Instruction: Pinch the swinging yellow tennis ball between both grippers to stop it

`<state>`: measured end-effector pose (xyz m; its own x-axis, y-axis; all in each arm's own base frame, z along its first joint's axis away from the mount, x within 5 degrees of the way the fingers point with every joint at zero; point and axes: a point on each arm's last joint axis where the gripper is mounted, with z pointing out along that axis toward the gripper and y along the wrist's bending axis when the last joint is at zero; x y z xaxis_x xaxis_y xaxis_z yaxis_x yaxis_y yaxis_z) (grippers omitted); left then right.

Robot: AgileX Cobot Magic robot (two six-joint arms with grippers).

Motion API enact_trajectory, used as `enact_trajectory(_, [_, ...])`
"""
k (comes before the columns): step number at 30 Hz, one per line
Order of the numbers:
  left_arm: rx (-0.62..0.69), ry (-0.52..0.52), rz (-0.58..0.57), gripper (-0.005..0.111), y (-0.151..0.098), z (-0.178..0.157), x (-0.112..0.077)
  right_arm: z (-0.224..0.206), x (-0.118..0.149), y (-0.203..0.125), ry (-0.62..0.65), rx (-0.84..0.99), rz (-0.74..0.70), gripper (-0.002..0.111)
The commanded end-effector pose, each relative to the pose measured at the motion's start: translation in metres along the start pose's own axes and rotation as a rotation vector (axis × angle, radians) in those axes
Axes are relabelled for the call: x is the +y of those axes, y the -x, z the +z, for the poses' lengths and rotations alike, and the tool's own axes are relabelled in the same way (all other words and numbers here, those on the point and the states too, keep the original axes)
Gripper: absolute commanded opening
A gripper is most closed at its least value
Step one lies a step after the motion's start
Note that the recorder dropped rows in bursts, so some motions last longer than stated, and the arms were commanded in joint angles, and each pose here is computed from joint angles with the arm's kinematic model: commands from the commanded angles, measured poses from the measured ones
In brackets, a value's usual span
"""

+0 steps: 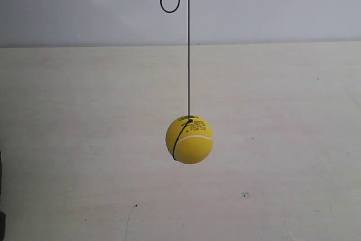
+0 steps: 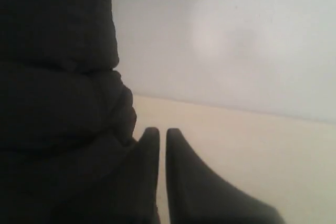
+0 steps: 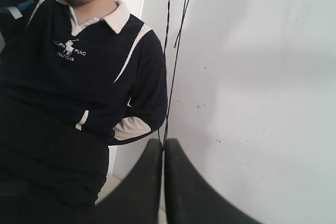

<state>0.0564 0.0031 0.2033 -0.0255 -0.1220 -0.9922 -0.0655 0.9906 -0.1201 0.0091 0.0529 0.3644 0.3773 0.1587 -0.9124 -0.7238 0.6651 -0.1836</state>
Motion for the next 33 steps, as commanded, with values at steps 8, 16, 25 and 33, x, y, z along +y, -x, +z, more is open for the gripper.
enact_trajectory(8, [0.181, 0.024, 0.114, 0.005, -0.0173, -0.0015, 0.0028, -0.0009, 0.0003, 0.0022, -0.003, -0.011, 0.004, 0.000])
enact_trajectory(16, [0.177, 0.023, 0.114, 0.005, -0.0170, -0.0014, 0.0027, -0.0009, 0.0003, 0.0022, -0.003, -0.011, 0.006, 0.000])
enact_trajectory(25, [0.170, 0.023, 0.114, 0.005, -0.0163, -0.0013, 0.0027, -0.0009, 0.0009, 0.0022, 0.004, -0.011, 0.006, 0.000])
enact_trajectory(33, [0.170, 0.023, 0.114, 0.005, -0.0164, -0.0013, 0.0027, -0.0009, 0.0009, 0.0022, 0.004, -0.011, 0.006, 0.000])
